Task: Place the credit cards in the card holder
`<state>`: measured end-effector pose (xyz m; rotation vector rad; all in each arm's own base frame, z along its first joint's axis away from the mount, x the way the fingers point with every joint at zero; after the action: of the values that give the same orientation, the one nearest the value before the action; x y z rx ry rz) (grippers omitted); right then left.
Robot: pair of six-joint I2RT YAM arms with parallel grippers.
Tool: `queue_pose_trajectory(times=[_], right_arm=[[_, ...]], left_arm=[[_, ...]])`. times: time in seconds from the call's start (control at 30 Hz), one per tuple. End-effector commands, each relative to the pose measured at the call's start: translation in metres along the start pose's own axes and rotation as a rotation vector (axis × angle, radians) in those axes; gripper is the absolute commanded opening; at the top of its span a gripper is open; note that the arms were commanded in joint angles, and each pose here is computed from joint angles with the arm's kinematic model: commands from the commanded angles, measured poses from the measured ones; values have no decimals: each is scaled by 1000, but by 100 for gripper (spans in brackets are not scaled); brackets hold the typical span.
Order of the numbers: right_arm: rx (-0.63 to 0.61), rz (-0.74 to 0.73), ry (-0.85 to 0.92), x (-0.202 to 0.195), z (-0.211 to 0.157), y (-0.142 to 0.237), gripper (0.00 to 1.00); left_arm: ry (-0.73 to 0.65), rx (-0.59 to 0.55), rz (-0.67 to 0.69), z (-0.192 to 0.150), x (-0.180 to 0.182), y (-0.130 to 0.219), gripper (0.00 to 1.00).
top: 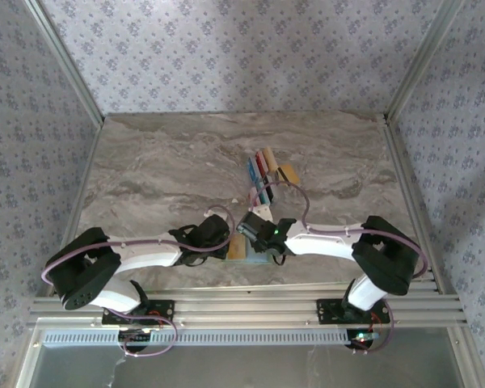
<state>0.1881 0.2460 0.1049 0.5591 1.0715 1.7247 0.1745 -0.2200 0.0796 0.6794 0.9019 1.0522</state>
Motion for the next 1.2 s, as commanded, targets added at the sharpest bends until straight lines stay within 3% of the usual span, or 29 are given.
queue_pose_trajectory(times=[0.0,0.6,1.17], right_arm=[[-49,0,-10,-2,8,13,42],[67,59,-18,-1,-8,-22,37],[1,27,3,-2,9,0,16]], left_arm=[[-20,13,13,0,-3,1,20],[-23,14,14,0,-2,2,20],[-15,36,12,-6,-1,-6,20]])
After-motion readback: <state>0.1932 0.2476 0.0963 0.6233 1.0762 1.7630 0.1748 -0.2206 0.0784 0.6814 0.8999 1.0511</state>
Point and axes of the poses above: each hand's point on the last joint's axis, 136 mm out from that joint toward the fingers, its own y axis back along the fingers, its own x axis along the line the jaws close on, z = x × y, the point moved 7 cm from there along y, back along the fingers, and after that the axes turned 7 degrees about y, right-handed, at the moved point
